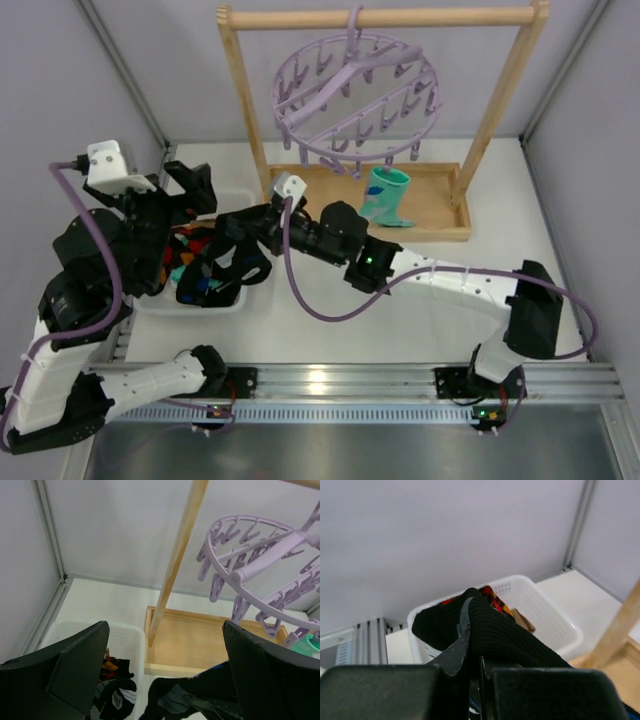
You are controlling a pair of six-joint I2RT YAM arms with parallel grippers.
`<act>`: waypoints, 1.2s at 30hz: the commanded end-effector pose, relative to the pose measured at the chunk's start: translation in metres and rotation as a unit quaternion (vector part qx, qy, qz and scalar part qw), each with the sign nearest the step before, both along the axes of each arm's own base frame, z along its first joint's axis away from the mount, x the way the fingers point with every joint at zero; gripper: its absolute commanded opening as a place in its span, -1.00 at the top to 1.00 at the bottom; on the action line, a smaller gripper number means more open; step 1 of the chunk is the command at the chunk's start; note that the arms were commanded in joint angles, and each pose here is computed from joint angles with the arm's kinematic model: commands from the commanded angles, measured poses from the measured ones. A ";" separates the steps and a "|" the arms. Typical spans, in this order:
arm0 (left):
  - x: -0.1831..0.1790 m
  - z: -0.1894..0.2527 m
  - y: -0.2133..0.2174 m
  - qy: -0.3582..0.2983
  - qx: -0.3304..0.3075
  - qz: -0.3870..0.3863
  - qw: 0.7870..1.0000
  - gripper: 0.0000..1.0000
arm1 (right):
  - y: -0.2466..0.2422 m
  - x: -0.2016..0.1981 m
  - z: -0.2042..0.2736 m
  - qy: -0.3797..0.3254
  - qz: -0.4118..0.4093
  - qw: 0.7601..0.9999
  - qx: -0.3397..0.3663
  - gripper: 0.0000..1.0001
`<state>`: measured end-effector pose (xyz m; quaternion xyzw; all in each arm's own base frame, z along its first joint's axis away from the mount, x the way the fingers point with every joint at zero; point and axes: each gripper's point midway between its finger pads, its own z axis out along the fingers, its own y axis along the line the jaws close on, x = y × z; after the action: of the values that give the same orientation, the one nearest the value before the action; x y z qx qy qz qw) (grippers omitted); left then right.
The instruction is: Remove the socks clipped to the hanger
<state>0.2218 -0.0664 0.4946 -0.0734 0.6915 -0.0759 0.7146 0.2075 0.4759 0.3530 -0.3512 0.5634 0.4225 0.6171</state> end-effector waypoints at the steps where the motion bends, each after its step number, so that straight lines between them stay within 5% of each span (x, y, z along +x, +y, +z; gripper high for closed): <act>1: -0.004 0.001 0.012 -0.008 -0.012 0.019 1.000 -0.97 | 0.031 0.007 0.015 -0.018 0.041 0.999 -0.001 1.00; 6: -0.008 0.002 0.026 -0.011 -0.025 0.045 0.999 -0.97 | 0.087 0.049 -0.029 0.016 0.031 0.999 -0.039 1.00; 8: -0.009 0.002 0.027 -0.012 -0.030 0.046 0.998 -0.97 | 0.115 0.071 -0.108 0.065 0.016 0.993 -0.101 1.00; 9: -0.008 0.000 0.027 -0.012 -0.031 0.048 0.998 -0.97 | 0.130 0.083 -0.087 0.057 0.004 0.995 -0.083 1.00; 10: -0.007 -0.001 0.027 -0.010 -0.031 0.051 0.998 -0.96 | 0.148 0.091 -0.145 0.078 -0.001 0.989 -0.126 1.00; 18: -0.013 -0.010 0.040 -0.010 -0.031 0.071 0.997 -0.97 | 0.152 0.108 -0.253 0.153 -0.070 0.969 -0.179 1.00; 27: -0.013 -0.017 0.041 -0.007 -0.031 0.072 0.997 -0.97 | 0.156 0.097 -0.242 0.136 -0.064 0.970 -0.190 0.96; 36: -0.012 -0.022 0.044 -0.005 -0.021 0.086 0.996 -0.97 | 0.157 0.086 -0.137 0.105 -0.035 0.986 -0.122 0.06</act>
<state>0.2079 -0.0244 0.4707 -0.1335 0.6849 -0.0323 0.7156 0.3089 0.6275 0.1067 -0.3657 0.7344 0.3122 0.4790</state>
